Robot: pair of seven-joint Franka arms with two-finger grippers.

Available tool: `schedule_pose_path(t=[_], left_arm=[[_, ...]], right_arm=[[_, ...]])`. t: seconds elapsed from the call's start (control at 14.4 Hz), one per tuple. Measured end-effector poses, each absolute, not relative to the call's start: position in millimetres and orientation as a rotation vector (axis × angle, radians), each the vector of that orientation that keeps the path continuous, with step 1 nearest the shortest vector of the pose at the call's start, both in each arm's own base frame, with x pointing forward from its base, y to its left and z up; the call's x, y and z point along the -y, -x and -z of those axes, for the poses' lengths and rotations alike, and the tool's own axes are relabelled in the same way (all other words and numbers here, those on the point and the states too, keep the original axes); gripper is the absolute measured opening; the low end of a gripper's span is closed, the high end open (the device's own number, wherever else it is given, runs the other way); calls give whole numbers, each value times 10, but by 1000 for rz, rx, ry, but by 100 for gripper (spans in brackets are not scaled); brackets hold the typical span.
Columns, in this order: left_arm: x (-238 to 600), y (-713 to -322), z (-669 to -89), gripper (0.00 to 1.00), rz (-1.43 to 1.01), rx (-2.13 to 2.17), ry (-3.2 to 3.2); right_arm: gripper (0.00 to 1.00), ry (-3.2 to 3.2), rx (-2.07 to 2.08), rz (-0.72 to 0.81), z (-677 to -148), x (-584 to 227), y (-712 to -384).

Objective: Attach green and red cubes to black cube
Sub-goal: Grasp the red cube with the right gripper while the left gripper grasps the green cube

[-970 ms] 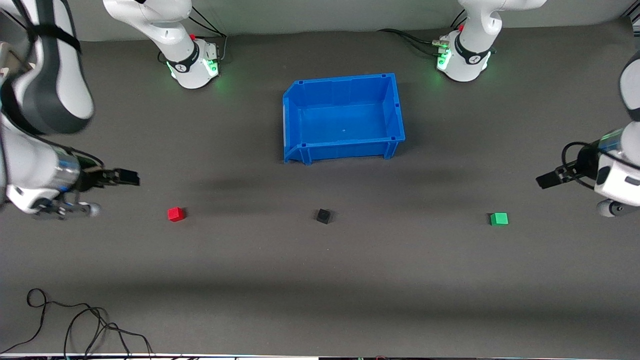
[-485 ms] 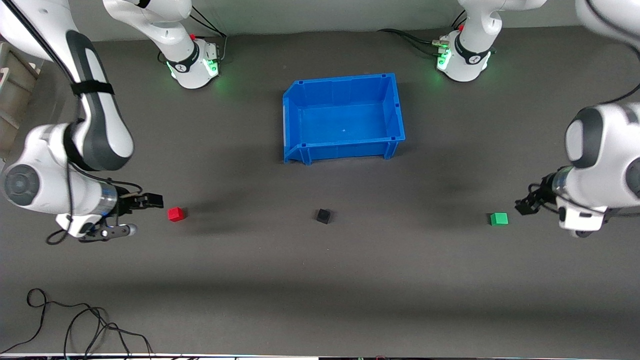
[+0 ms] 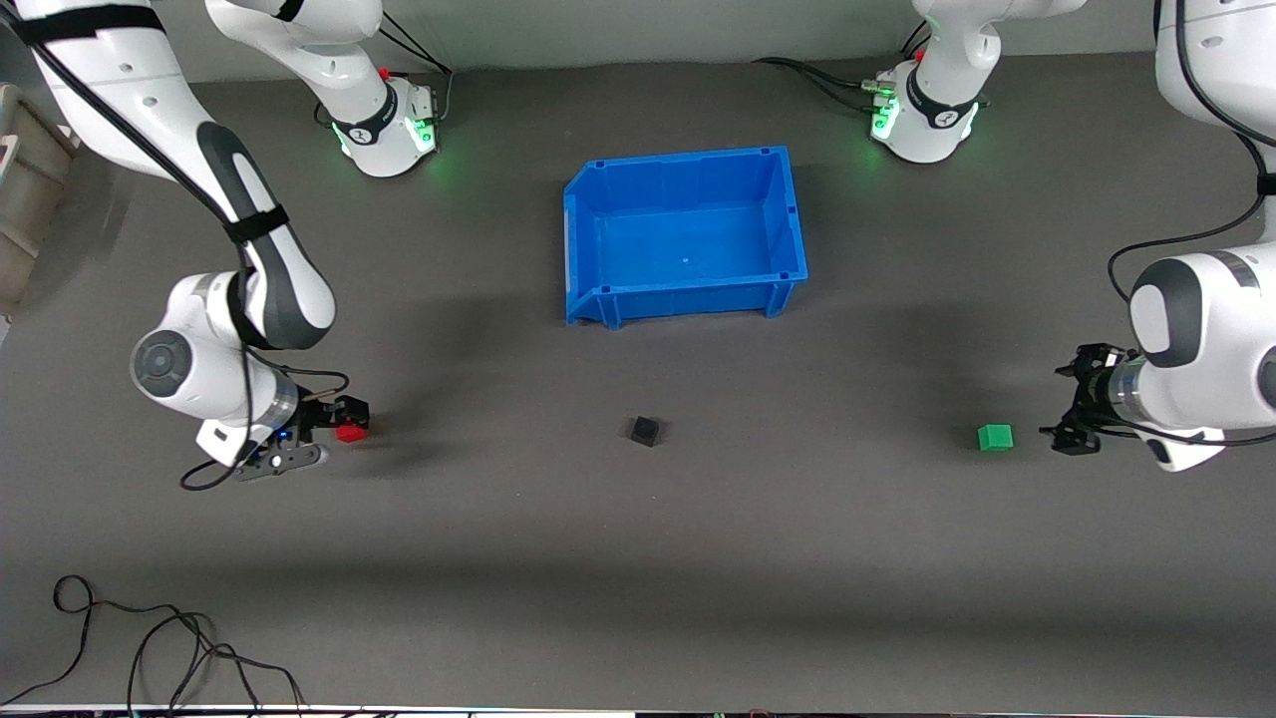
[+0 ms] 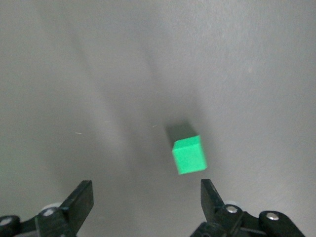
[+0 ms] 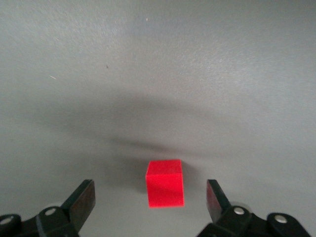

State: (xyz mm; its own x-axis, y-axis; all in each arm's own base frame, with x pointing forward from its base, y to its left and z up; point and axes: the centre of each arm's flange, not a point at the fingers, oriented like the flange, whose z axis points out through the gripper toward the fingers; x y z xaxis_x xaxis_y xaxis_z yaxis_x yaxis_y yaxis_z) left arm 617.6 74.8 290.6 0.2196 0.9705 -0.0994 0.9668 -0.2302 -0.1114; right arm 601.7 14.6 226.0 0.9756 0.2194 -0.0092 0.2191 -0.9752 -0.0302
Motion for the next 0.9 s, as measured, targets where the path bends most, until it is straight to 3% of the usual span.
schedule_pose_path(t=[0.42,0.9], left_arm=[[-761,-6130,-2298,98,-161,2172,2310],[-628,-6216,-1831,96,-150,2150,2314]], right_arm=[[100,3083,475,78,-1875,-50,-6045],[100,3083,464,67,-1694,50,-6016]])
